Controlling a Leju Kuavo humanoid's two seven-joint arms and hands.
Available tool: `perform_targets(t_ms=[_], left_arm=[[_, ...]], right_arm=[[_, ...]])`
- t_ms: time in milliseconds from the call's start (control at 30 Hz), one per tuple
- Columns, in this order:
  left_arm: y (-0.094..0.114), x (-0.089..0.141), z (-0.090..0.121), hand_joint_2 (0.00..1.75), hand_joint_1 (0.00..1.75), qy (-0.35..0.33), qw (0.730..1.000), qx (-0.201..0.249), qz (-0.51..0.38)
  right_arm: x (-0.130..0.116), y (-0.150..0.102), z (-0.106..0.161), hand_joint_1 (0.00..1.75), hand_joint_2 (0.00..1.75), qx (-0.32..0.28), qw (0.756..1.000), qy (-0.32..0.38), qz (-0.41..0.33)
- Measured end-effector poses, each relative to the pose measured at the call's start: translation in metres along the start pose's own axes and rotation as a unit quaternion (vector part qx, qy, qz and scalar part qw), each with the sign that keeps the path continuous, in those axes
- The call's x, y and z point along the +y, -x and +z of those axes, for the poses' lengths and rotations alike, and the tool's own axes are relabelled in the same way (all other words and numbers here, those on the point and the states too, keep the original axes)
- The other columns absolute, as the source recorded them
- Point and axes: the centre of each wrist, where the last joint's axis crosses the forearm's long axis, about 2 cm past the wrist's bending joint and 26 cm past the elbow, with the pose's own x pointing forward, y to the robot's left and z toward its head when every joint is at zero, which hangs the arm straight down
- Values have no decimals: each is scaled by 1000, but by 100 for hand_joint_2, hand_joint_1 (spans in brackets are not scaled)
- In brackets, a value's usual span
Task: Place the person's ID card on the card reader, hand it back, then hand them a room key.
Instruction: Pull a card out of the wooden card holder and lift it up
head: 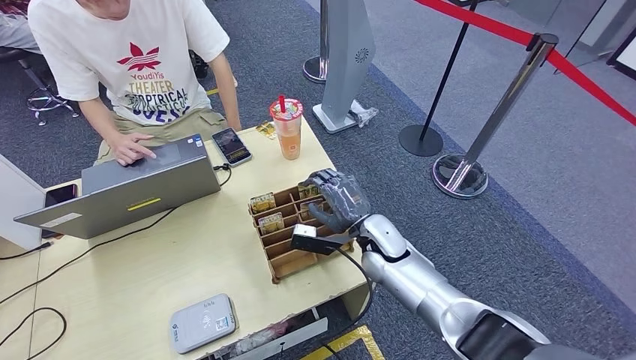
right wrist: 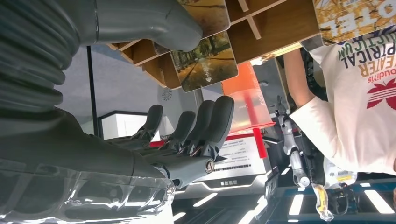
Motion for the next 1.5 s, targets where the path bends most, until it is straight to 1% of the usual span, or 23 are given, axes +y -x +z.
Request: perform_targets(t_ms=[233, 367, 467, 600, 767, 900, 1133, 1500], left_arm=[[4, 1, 0, 0, 0, -1, 1000, 3, 1], [6, 3, 1, 0, 0, 1, 1000, 0, 1], [7, 5, 1, 0, 0, 1, 1000, -1, 1], [7, 6, 1, 0, 0, 1, 1000, -3, -1], [7, 6, 1, 0, 0, 1, 1000, -3, -1], [7, 6, 0, 0, 0, 0, 1000, -3, -1], [7, 6, 0, 0, 0, -1, 1000, -3, -2], [7, 6, 0, 0, 0, 0, 1000, -3, -4]], right_arm=[[-3, 7, 3, 75, 175, 0, 1000, -2, 9], [-4, 10, 9, 75, 175, -2, 1000, -3, 15], [-5, 12, 16, 77, 175, -2, 1000, -5, 16], [-6, 13, 23, 86, 175, -3, 1000, -5, 17], [-9, 10, 28, 83, 175, -12, 1000, -1, 18], [-11, 6, 26, 87, 175, -20, 1000, -4, 17], [-13, 3, 16, 83, 175, -30, 1000, -5, 4], [-14, 4, 1, 92, 175, -38, 999, -14, -1]])
